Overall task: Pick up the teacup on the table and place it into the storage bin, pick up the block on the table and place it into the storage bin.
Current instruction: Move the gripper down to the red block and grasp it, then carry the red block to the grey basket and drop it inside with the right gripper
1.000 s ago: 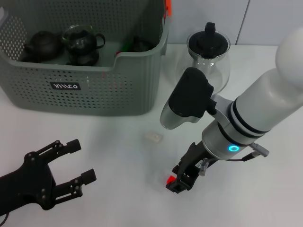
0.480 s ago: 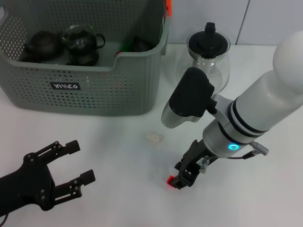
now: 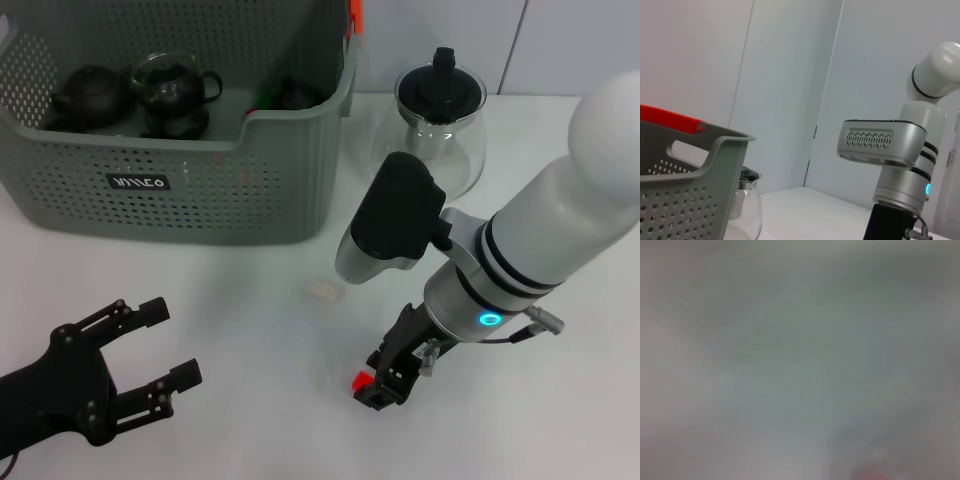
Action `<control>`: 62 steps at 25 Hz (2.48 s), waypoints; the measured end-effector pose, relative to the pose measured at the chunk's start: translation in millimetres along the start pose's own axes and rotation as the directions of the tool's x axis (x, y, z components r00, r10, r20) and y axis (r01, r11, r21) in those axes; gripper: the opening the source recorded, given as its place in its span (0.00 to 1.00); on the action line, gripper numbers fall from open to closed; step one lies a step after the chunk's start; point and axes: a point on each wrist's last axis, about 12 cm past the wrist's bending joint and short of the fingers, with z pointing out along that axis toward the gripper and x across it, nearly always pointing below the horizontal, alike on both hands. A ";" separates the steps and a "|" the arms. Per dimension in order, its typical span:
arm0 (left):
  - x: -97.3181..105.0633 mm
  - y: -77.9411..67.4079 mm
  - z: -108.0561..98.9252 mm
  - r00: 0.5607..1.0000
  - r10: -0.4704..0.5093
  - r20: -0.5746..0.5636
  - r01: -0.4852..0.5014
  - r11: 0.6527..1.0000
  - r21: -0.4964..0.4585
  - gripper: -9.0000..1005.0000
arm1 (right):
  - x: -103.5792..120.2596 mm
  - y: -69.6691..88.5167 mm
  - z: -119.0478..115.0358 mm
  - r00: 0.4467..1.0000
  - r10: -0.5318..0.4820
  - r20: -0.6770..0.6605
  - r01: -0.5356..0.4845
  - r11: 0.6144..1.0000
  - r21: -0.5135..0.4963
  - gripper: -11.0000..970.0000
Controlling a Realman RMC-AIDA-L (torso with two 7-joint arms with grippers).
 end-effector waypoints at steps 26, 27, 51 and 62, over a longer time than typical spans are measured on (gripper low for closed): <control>0.2 0.0 1.3 1.000 -0.001 0.000 0.001 1.000 0.002 0.82 | 1.1 -0.4 3.4 1.000 0.012 0.002 -0.012 1.000 0.006 0.41; 0.1 0.1 1.5 1.000 -0.001 0.000 0.001 1.000 0.003 0.82 | 0.9 -0.5 3.4 1.000 0.012 0.002 -0.012 1.000 0.007 0.37; 0.1 0.1 -0.3 1.000 -0.001 0.007 0.002 1.000 -0.010 0.82 | -9.6 5.0 -108.8 0.935 -0.043 0.353 0.058 0.998 -0.031 0.22; 0.3 0.1 -0.6 1.000 -0.002 0.007 0.002 1.000 -0.012 0.82 | -74.7 -12.2 -147.1 0.725 -0.145 0.674 0.056 0.987 0.152 0.22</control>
